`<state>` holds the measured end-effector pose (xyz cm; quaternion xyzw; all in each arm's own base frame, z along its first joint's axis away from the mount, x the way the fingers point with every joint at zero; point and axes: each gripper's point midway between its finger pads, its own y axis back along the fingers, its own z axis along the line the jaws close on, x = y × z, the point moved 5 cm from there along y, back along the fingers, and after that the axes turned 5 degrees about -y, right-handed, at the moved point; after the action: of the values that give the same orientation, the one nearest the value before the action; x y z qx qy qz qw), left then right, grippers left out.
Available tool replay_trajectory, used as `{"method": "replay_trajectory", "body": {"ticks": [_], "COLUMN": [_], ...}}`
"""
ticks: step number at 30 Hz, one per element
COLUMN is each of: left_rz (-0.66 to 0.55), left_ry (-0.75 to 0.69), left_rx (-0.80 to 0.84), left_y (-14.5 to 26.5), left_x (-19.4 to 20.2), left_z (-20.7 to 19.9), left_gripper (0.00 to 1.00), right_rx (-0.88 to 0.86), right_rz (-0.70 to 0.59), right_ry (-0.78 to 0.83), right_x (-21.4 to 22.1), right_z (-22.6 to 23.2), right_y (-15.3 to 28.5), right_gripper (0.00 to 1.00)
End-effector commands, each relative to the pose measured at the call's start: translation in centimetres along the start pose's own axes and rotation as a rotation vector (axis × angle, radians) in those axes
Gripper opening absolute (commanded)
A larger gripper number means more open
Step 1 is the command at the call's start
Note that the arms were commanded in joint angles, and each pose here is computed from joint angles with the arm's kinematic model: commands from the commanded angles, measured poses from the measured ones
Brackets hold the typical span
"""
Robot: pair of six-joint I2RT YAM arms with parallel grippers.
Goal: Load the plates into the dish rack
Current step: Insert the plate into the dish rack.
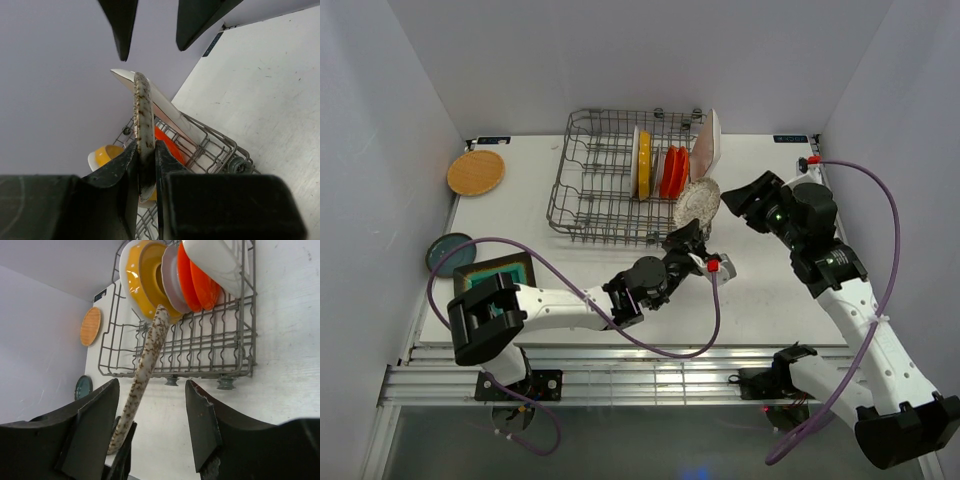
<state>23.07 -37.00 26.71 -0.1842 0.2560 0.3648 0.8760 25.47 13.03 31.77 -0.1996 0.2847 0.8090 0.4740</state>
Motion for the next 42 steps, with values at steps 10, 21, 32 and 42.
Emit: {"method": "replay_trajectory", "body": {"ticks": [10,21,32,42], "left_rz": [0.051,-0.034,0.026,0.018], "left_ry": [0.316,0.795,0.930,1.110], "left_rx": [-0.305,-0.413,-0.417,-0.319], "left_y": [-0.2,1.9,1.5,0.3], "left_x": [2.5,10.7,18.0,21.8], "left_z": [11.2,22.0,21.7,20.4], "left_gripper": [0.00,0.00,0.00,0.00], "right_rx": [-0.019,-0.015,0.003,-0.003], "right_rz": [-0.375,-0.316,-0.320,-0.336], "right_ry": [0.219,0.233,0.238,0.242], "right_x": [-1.2,2.1,3.1,3.3], "right_z": [-4.4,-7.9,-9.5,-9.8], "right_y": [1.8,0.0,-0.8,-0.5], "right_gripper": [0.65,0.65,0.64,0.64]}}
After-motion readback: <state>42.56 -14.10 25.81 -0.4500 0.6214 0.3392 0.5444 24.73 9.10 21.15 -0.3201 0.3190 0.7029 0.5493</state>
